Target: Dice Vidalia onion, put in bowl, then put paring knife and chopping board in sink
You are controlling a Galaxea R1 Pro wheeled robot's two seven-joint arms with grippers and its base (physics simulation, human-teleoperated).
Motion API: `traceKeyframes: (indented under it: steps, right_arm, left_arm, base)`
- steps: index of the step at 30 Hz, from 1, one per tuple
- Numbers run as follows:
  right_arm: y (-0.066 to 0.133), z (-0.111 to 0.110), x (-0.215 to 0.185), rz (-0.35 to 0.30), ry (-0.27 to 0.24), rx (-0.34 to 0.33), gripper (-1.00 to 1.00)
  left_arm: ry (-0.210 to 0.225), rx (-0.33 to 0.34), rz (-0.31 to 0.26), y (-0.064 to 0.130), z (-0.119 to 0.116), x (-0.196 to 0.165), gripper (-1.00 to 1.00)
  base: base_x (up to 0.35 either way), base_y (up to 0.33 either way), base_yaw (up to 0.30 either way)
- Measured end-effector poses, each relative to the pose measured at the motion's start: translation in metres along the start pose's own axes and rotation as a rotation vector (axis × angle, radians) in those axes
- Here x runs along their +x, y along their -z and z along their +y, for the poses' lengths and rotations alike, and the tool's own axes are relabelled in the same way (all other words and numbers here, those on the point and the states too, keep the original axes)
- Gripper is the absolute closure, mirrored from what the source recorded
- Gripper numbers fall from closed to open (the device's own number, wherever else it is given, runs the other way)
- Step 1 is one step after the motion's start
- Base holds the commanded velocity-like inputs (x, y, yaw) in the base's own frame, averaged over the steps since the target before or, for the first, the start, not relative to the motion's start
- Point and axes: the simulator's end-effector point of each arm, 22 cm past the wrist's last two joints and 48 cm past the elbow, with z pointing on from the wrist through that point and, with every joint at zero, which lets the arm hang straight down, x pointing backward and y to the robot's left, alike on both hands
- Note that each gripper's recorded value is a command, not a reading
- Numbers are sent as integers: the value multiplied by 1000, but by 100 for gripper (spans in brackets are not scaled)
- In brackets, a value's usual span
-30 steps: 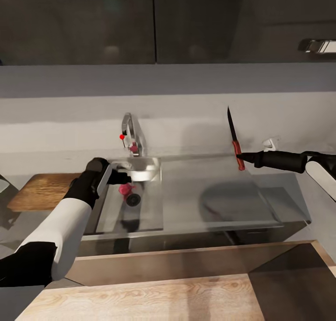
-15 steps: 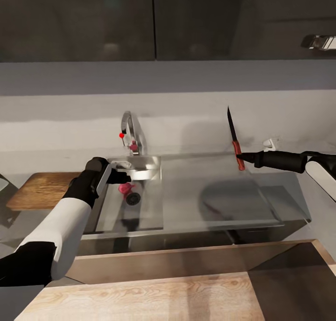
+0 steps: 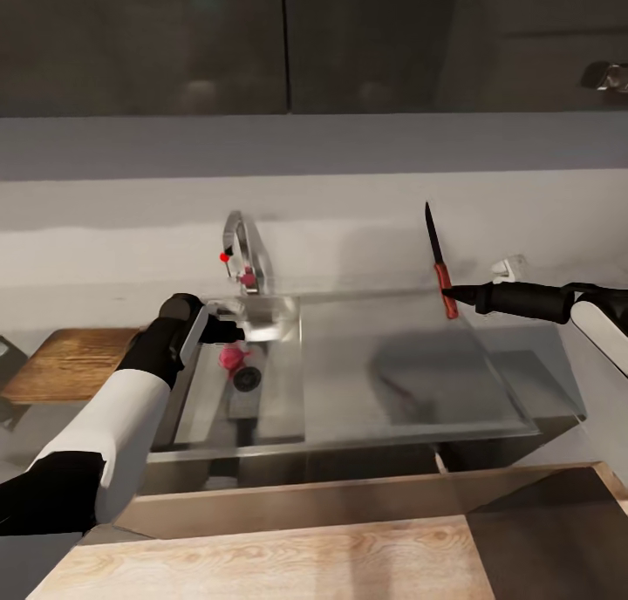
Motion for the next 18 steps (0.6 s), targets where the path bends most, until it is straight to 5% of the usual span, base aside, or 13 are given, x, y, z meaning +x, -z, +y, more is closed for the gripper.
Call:
traceKeyframes:
  steps: [7, 18]
  right_arm:
    - [0, 0, 0, 0, 0, 0, 100]
    - [-5, -3, 6, 9, -6, -1, 100]
  left_arm:
    - [-1, 0, 1, 0, 0, 0, -100]
    - [-53, -17, 43, -14, -4, 15, -100]
  base:
    - [308, 0, 0]
    - [40, 0, 0]
